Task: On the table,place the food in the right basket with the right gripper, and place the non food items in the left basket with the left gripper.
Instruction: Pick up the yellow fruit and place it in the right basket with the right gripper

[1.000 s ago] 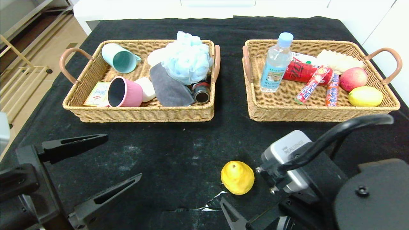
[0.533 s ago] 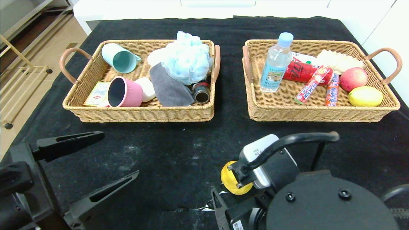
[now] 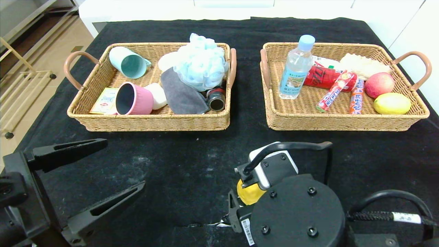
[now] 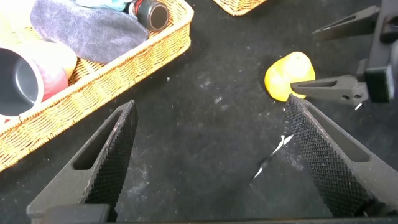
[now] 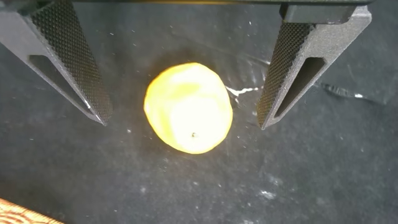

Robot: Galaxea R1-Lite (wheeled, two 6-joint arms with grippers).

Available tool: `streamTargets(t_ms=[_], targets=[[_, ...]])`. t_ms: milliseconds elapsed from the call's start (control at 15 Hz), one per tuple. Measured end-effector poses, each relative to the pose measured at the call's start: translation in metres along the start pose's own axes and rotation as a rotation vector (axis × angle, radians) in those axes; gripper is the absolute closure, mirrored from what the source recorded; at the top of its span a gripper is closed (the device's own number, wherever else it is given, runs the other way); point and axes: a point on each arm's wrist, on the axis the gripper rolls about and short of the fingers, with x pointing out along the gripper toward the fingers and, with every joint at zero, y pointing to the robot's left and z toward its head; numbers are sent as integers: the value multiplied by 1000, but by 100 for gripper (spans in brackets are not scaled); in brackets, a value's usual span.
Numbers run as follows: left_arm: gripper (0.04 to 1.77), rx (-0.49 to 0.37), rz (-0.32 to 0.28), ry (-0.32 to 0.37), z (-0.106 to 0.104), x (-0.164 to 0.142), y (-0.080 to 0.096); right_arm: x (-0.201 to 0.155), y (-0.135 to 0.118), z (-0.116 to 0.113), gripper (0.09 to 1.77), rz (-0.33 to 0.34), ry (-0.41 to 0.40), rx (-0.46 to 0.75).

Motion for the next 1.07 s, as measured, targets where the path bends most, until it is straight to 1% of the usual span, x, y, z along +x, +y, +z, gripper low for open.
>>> streamTargets(t_ms=[133,400,1067], targets=[[9,0,-2,-1,0,0,0,5,3,-3,15,-1,2,1],[9,0,-3,-1,0,0,0,24,-1,-8,15,-39,32,-3],[9,1,-6,3,-1,1,0,39,4,-18,15,-33,50,-3]])
